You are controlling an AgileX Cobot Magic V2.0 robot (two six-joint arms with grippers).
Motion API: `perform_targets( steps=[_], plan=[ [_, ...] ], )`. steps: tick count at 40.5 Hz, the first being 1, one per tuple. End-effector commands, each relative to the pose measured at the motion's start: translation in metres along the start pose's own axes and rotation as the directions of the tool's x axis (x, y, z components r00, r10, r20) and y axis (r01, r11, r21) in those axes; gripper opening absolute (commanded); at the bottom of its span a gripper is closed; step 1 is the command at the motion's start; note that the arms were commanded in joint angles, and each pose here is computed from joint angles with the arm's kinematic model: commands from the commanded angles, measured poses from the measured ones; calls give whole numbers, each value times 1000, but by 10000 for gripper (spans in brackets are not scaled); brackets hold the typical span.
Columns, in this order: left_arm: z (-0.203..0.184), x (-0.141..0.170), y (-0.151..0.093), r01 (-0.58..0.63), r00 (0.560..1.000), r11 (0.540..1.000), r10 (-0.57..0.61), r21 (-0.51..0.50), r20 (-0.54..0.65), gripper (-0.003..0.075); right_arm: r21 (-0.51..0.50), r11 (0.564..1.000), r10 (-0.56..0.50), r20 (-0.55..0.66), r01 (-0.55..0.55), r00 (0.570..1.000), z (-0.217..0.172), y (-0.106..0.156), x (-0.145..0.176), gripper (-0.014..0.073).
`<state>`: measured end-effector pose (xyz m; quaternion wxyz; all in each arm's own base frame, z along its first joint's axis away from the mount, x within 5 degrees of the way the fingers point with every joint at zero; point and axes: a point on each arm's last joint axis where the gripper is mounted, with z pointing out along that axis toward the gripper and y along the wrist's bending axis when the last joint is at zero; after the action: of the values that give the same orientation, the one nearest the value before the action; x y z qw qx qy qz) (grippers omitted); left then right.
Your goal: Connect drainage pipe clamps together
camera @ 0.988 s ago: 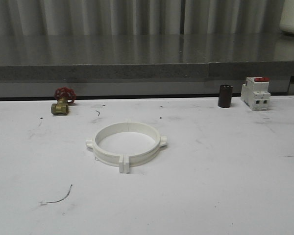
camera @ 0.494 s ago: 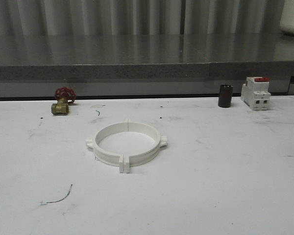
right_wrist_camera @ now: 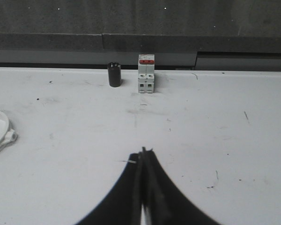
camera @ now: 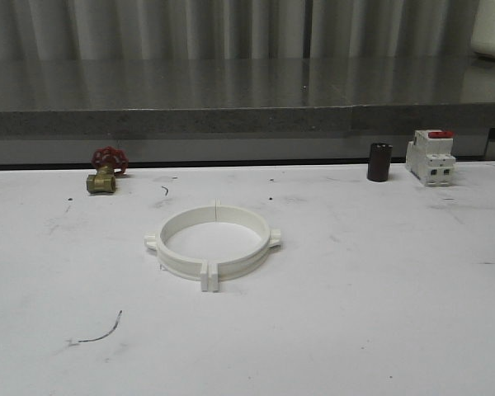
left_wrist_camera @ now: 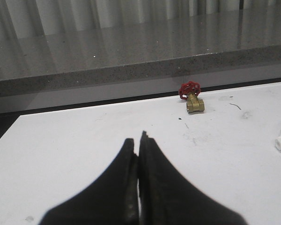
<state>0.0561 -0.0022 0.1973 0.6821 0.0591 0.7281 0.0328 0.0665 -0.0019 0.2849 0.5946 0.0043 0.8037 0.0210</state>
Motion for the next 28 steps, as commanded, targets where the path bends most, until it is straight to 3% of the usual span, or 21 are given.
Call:
perform_targets(
  steps=[1, 11, 17, 28],
  plan=[
    [-2, -7, 1, 8, 996, 1000, -7, -17, 91, -20, -15, 999, -44, 109, 46, 993, 0, 2, -6, -62],
    [-2, -7, 1, 8, 996, 1000, -7, -17, 91, -20, 7, 997, -73, 184, 73, 980, 13, 1, 51, -62],
    [-2, -7, 1, 8, 996, 1000, -7, -17, 91, -20, 22, 1000, -15, 214, 11, 977, 17, -1, 82, -62],
    [-2, -7, 1, 8, 996, 1000, -7, -17, 91, -20, 16, 1000, 10, 219, -14, 976, 17, -1, 93, -62]
  ],
)
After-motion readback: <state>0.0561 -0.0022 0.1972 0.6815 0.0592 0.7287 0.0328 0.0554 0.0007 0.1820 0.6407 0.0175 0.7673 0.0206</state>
